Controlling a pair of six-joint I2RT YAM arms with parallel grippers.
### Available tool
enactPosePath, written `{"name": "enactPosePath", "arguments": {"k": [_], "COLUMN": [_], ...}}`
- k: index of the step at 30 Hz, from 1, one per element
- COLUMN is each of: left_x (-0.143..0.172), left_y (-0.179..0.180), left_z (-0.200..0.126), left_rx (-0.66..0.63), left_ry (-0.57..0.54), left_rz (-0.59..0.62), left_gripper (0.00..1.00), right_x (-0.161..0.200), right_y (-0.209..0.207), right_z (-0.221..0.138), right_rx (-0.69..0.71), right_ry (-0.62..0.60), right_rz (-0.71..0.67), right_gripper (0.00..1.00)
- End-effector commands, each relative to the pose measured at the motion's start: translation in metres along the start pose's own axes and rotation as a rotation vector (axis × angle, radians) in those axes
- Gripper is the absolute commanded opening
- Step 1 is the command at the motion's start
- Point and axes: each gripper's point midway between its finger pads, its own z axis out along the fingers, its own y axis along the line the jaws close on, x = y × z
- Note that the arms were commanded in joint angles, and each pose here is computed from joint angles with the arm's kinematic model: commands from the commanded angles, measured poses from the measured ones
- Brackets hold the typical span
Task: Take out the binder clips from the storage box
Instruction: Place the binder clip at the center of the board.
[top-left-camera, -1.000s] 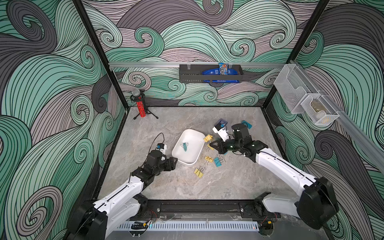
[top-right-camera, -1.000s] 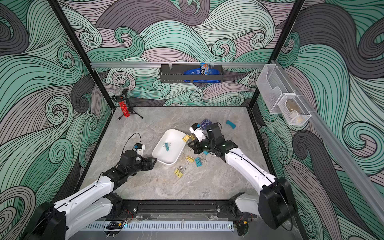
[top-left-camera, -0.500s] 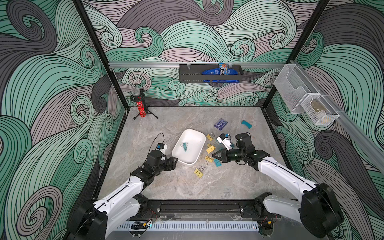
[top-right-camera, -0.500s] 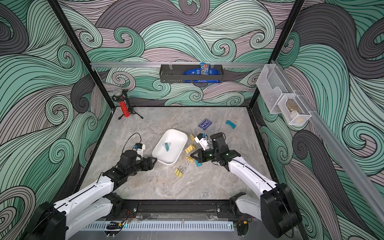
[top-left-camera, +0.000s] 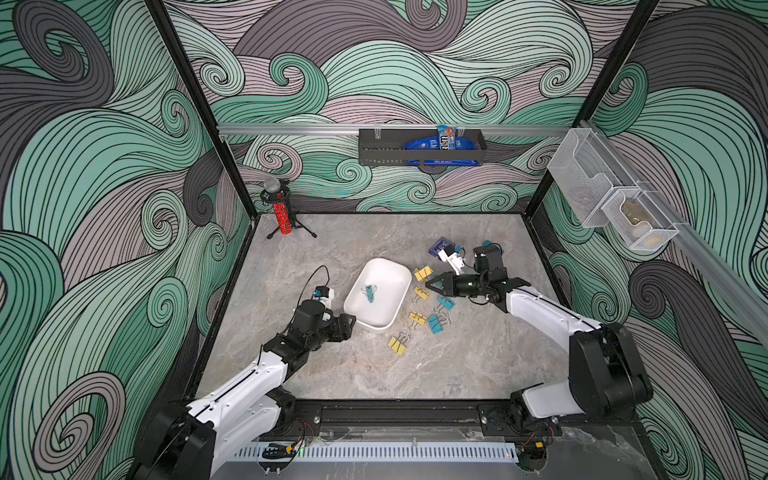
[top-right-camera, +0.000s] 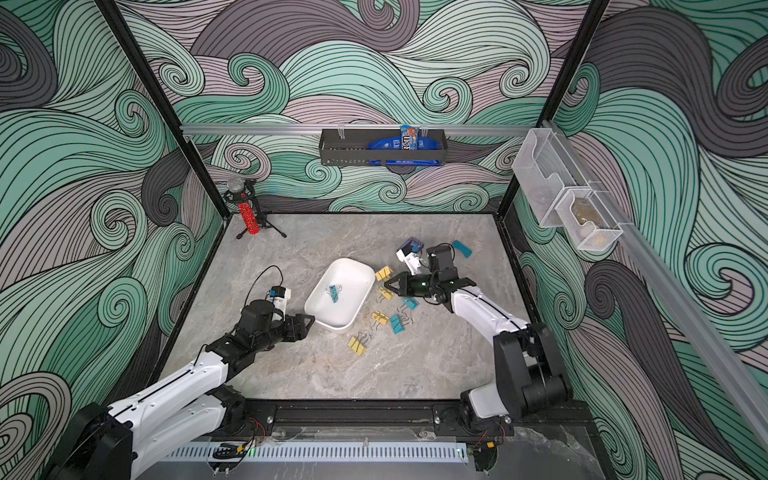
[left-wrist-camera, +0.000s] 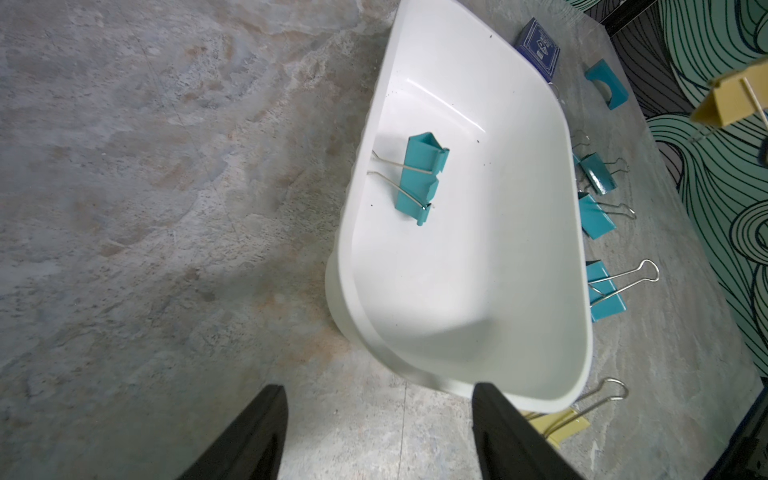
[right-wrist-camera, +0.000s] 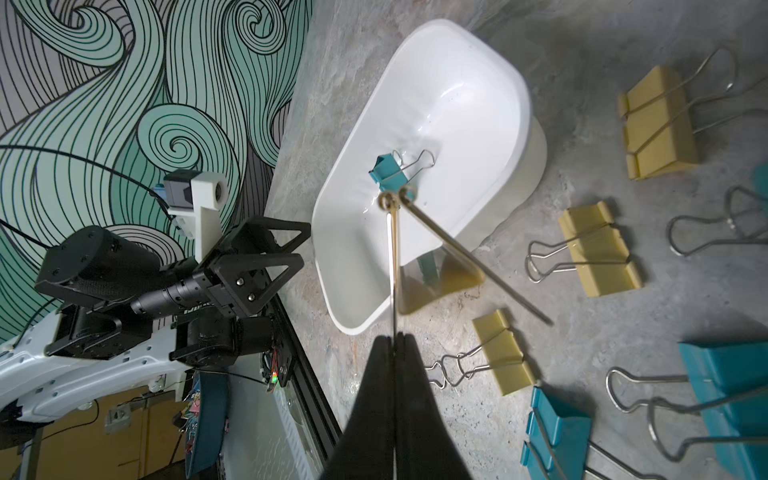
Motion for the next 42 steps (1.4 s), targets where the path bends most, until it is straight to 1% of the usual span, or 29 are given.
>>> {"name": "enactPosePath", "arguments": {"k": [1, 4, 8, 14, 17, 22, 27, 37, 42], "left_x": [-0.014, -0.018, -0.026, -0.035, -0.035, -0.035, -0.037, -0.034, -0.033], "left_y": [-0.007, -0.007, -0.006, -0.012, -0.011, -0.014, -0.018, -0.022, -0.022], "left_z": [-0.002, -0.002, -0.002, -0.003, -0.003, -0.001, 0.001, 0.003, 0.003], "left_rx": [0.006, 0.000, -0.014, -0.005, -0.015, -0.001, 0.017, 0.037, 0.027], "left_ry": [-0.025, -0.040, -0.068, -0.083, -0.069, -0.061, -0.060, -0.029, -0.011], "left_rz": [0.032, 0.036, 0.044, 0.054, 0.055, 0.051, 0.049, 0.042, 0.043], "left_gripper": [0.73, 0.73, 0.73, 0.73, 0.73, 0.73, 0.73, 0.73, 0.73], "right_x": [-0.023, -0.041, -0.065, -0.080, -0.084, -0.086, -0.081, -0.059, -0.050], "right_y": [-0.008, -0.019, -0.029, -0.058, -0.070, -0.091, -0.114, -0.140, -0.149], "right_z": [-0.006, -0.009, -0.004, 0.005, -0.003, -0.021, -0.028, -0.020, -0.014], "right_rx": [-0.040, -0.060, -0.071, -0.069, -0.064, -0.064, -0.060, -0.041, -0.038], "right_ry": [-0.052, -0.072, -0.080, -0.073, -0.089, -0.118, -0.124, -0.089, -0.069], "right_rz": [0.015, 0.050, 0.077, 0.161, 0.192, 0.265, 0.338, 0.424, 0.451], "right_gripper": [0.00, 0.00, 0.00, 0.00, 0.00, 0.00, 0.00, 0.00, 0.00]}}
